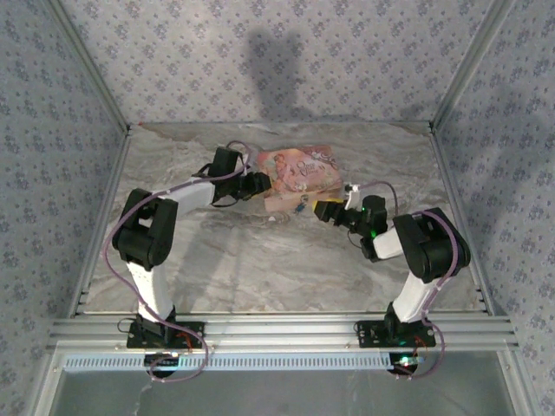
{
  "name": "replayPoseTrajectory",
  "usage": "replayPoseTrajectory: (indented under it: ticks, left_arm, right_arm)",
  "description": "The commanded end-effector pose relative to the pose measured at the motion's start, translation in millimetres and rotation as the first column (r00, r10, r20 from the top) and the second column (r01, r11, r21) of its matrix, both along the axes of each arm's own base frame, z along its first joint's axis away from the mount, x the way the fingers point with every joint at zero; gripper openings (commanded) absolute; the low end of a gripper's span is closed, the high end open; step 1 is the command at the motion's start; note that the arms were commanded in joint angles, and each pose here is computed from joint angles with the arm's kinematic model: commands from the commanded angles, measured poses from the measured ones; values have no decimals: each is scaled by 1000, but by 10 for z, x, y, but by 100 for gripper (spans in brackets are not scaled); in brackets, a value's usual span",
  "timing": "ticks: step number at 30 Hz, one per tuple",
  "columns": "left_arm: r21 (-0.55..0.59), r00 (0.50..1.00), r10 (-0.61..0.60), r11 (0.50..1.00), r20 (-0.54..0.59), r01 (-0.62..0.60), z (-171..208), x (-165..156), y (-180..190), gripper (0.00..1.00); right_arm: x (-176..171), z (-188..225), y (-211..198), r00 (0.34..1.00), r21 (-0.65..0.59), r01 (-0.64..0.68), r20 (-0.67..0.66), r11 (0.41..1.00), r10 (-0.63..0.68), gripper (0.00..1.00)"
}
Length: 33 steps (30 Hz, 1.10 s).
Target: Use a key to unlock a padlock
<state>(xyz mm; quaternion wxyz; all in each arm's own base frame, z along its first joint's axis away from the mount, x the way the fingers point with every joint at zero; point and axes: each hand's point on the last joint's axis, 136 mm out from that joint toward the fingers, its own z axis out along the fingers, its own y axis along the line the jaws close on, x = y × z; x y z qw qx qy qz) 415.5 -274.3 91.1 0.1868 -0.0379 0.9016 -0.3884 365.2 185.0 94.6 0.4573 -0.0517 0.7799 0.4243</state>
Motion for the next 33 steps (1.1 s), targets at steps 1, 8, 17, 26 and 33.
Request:
replayPoseTrajectory:
  ticks: [1,8,17,26,33]
  left_arm:
    - [81,994,13,997,-110,-4,-310,-245,102,45]
    - [82,994,15,997,-112,-6,-309,-248,96,45]
    - [79,993,16,997,-116,-7,-307,-252,77,45]
    - [79,993,13,997,-117,-4,-306,-266,52,45]
    - [79,993,12,997,-116,-3,-303,-275,40,45]
  right_arm:
    - [-66,65,170,998,34,-68,18,997,67,72]
    - [62,-30,343,997,91,-74,-13,993,75,72]
    - [145,-176,507,995,94,-92,-32,991,95,69]
    - [229,-224,578,994,119,-101,-31,988,105,69]
    - [228,-141,610,992,140,-128,10,982,128,68]
